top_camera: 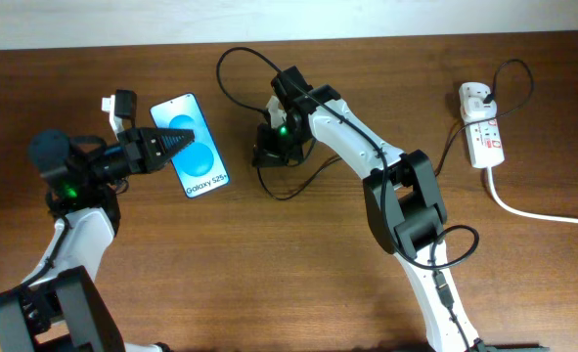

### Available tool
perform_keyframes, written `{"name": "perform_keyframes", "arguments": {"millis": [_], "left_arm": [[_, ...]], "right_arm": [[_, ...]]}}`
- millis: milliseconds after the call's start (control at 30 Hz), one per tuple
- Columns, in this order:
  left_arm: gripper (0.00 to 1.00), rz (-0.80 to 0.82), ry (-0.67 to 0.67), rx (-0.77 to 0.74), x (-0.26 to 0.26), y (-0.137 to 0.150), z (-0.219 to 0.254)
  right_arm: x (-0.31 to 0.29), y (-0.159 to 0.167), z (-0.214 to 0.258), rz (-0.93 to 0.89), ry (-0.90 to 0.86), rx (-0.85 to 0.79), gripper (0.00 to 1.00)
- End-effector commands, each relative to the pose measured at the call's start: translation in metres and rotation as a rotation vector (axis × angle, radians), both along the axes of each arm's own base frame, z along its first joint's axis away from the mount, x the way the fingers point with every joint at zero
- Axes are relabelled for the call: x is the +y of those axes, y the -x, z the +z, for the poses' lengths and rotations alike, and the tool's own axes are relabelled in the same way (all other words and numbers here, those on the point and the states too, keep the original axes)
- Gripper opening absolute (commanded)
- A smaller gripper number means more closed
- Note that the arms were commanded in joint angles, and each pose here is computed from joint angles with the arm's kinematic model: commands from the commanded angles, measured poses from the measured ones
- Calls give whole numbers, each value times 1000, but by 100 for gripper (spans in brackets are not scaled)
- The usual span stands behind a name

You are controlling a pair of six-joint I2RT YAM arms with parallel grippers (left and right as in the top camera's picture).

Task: Plug charger to phone and switch on socket
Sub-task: 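Bring the plug up under the phone's bottom port with the right gripper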

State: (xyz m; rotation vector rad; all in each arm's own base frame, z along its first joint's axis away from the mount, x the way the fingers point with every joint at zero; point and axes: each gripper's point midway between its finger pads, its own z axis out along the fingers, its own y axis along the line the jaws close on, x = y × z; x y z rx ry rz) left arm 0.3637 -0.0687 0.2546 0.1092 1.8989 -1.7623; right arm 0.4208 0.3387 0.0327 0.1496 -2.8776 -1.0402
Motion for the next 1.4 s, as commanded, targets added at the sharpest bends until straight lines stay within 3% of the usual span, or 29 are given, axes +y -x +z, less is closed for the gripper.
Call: {"name": "perform_keyframes", "arguments": {"millis": [0,167,467,667,767,867,967,1133,1367], "left_arm": [[0,-31,-18,-49,-1,6,8],[0,-34,-19,-49,-1,7,8],[0,-35,-19,-49,-2,7,8],[0,-35,-18,-48,-2,7,8],[0,-35,-18,-48,-2,7,8],[0,-35,-18,-47,-2,7,8],[0,-27,-12,-32,-1,5,8],[0,7,19,44,-3,-1,9],[0,-69,27,54,-50,2,10]], "right_arm": [[-2,12,31,164,-44,-110,4],[-24,65,97,352,-64,-122,4],[-66,137,256,393,-122,-366,5],[-97,222,334,444,-243,-479,4],[-123,273,326,428,-246,-482,4],[-134,294,313,345,-282,-538,5],[-124,278,264,95,-422,-536,4],[-89,244,213,29,-681,-470,4],[-37,239,176,252,-828,-336,4]]}}
